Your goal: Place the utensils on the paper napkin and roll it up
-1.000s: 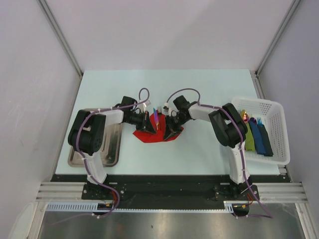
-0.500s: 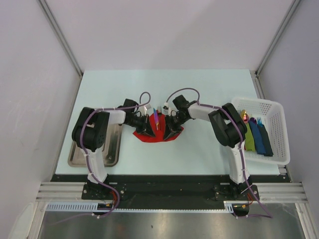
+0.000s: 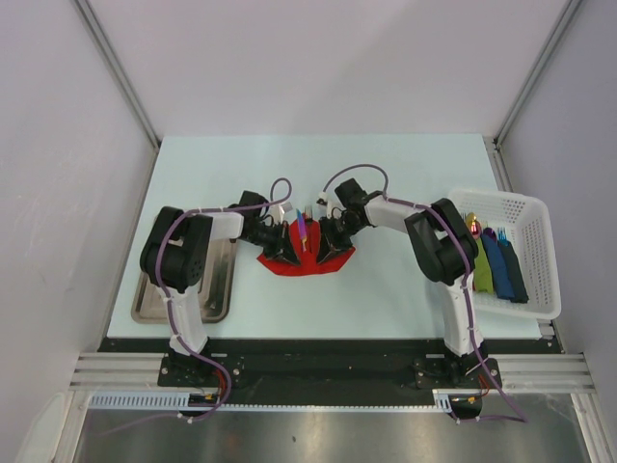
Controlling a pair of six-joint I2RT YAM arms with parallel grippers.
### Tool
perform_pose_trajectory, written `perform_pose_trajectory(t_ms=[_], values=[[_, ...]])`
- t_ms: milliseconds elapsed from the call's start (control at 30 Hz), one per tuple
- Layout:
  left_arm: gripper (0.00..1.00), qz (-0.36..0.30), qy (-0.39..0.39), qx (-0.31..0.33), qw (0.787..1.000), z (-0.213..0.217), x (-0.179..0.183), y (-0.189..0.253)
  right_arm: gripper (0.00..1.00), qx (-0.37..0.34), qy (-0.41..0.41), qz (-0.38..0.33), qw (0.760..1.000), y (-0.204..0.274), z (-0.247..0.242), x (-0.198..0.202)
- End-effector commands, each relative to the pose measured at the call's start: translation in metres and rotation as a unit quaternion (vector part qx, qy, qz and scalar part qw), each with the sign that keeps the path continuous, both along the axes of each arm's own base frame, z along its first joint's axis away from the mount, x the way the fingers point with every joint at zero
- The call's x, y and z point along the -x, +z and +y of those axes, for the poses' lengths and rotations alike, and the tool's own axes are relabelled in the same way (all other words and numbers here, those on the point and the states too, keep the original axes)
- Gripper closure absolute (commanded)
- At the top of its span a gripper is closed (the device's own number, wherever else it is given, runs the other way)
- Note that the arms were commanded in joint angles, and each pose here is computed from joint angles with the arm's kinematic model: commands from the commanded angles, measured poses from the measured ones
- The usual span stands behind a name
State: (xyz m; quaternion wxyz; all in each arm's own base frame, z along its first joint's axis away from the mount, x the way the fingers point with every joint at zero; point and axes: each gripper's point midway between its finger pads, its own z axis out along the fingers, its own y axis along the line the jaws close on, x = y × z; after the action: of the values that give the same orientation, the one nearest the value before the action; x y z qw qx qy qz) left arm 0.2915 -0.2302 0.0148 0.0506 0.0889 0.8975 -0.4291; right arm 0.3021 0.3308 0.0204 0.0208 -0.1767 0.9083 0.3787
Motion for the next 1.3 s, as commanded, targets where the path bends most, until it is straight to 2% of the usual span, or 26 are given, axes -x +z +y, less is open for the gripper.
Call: perform_pose_trajectory(t_ms=[0, 200, 333, 433, 467, 567, 667, 733, 833, 1067, 1267], values=[[1.0, -0.019, 0.002, -0.024, 1.0, 0.004, -0.009, -0.006, 0.83, 0.01, 0.0, -0.017, 1.0, -0.013, 0.004, -0.01], [1.0, -0.017, 0.006, -0.029, 0.999, 0.005, -0.01, -0.007, 0.83, 0.054, 0.004, -0.035, 0.998, -0.029, -0.004, -0.011], [1.0, -0.016, 0.006, -0.029, 0.999, 0.005, -0.01, -0.007, 0.82, 0.055, 0.004, -0.055, 0.997, -0.013, -0.007, -0.015], [1.0, -0.017, 0.006, -0.029, 0.999, 0.005, -0.012, -0.006, 0.72, 0.012, -0.013, -0.053, 0.998, 0.017, -0.008, -0.024], [1.0, -0.018, 0.006, -0.03, 0.999, 0.006, -0.012, -0.007, 0.63, 0.004, -0.017, -0.052, 0.998, 0.023, -0.01, -0.026], [1.0, -0.014, 0.006, -0.03, 0.999, 0.006, -0.011, -0.008, 0.52, -0.015, -0.038, -0.054, 0.998, 0.043, -0.021, -0.035], [1.0, -0.013, 0.004, -0.03, 0.999, 0.005, -0.01, -0.01, 0.41, -0.018, -0.058, -0.06, 0.996, 0.053, -0.038, -0.043], [1.0, -0.013, 0.005, -0.031, 0.999, 0.006, -0.01, -0.01, 0.33, -0.008, -0.069, -0.06, 0.996, 0.05, -0.047, -0.043], [1.0, -0.014, 0.005, -0.03, 0.999, 0.006, -0.009, -0.01, 0.25, 0.015, -0.089, -0.05, 0.995, 0.038, -0.069, -0.043], [1.0, -0.013, 0.006, -0.03, 0.999, 0.006, -0.01, -0.011, 0.22, 0.048, -0.117, -0.031, 0.991, 0.003, -0.097, -0.048], [1.0, -0.016, 0.005, -0.031, 0.999, 0.006, -0.011, -0.011, 0.28, -0.008, -0.11, 0.022, 0.994, -0.012, -0.078, -0.042]])
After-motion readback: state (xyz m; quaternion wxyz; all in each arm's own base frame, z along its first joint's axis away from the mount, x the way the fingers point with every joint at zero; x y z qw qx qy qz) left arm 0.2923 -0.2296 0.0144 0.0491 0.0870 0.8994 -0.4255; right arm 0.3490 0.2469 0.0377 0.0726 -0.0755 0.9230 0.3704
